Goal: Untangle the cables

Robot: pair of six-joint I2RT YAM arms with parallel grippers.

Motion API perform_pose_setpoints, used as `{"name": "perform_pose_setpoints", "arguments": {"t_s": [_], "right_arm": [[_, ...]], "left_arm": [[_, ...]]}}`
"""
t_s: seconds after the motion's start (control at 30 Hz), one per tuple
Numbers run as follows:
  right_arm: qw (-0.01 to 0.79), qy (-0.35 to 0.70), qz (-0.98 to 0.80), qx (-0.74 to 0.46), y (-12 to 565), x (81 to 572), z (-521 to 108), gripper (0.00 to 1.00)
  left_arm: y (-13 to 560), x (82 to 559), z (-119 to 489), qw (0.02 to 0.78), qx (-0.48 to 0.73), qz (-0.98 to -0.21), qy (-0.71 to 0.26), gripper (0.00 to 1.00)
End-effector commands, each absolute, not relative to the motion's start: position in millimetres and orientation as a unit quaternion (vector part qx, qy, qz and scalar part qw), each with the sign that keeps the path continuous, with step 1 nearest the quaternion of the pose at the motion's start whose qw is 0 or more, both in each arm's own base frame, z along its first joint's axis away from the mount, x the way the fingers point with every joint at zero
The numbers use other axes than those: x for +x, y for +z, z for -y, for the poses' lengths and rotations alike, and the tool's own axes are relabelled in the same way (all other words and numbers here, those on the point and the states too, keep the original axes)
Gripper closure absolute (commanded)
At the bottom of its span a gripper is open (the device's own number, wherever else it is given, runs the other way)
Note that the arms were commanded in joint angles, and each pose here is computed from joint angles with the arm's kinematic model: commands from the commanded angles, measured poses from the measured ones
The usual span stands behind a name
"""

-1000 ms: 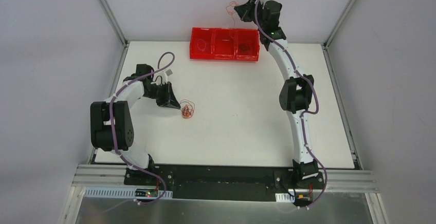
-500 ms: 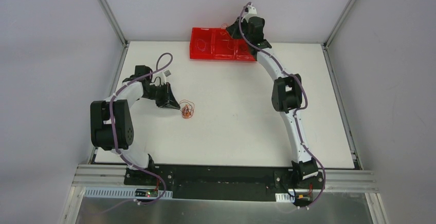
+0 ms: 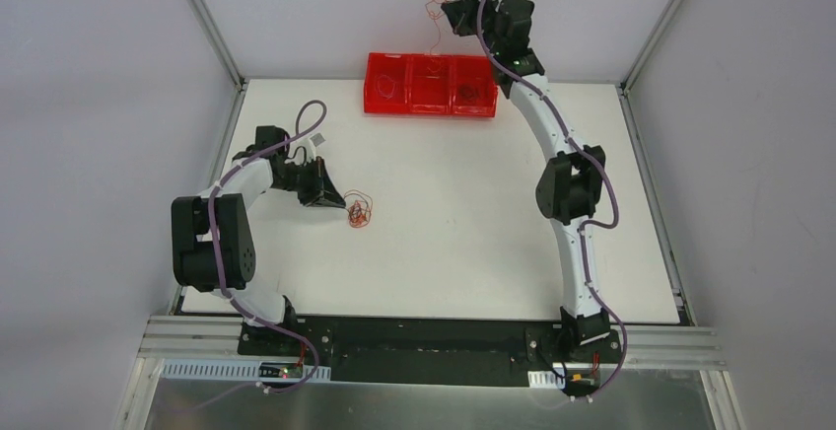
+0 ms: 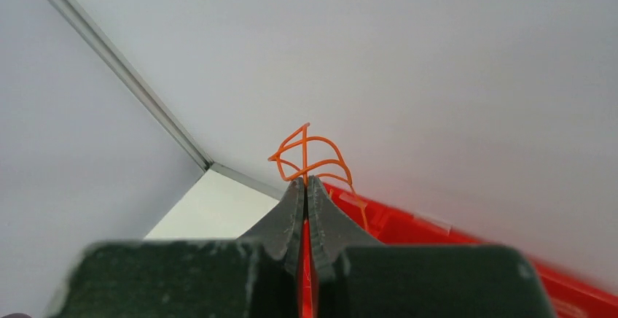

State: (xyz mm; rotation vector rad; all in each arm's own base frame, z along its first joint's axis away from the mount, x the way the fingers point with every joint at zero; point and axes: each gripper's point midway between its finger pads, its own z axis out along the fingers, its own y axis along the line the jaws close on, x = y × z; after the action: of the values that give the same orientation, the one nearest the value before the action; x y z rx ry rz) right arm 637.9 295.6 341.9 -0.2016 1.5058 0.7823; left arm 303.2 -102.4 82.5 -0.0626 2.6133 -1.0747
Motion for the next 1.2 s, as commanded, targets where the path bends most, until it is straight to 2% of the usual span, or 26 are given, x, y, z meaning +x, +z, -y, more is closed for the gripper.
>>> {"name": "perform_pose_setpoints", "arguments": {"t_s": [0.0, 0.43, 0.77, 1.03, 1.17], "right_arm": [[0.696, 0.353, -0.618, -0.100, 400, 621, -296, 1.00], [0.690, 0.324, -0.639, -0.103, 344, 648, -305, 1.00], [0.712, 0.297, -0.630, -0.089, 346, 658, -296, 1.00], [0.735, 0.168, -0.656, -0.038, 323, 671, -257, 1.00], [0.715, 0.171, -0.676, -0.050, 306, 658, -256, 1.00]], "left_arm": [[100, 302, 105, 0.183, -0.012, -0.903, -0.388, 0.99], [97, 302, 104, 0.179, -0.011, -0.903, -0.389, 0.99], [93, 302, 102, 0.173, -0.017, -0.904, -0.392, 0.99], [96, 302, 100, 0.180, -0.015, -0.904, -0.386, 0.99], [96, 301, 98, 0.182, -0.015, -0.905, -0.383, 0.99]]}}
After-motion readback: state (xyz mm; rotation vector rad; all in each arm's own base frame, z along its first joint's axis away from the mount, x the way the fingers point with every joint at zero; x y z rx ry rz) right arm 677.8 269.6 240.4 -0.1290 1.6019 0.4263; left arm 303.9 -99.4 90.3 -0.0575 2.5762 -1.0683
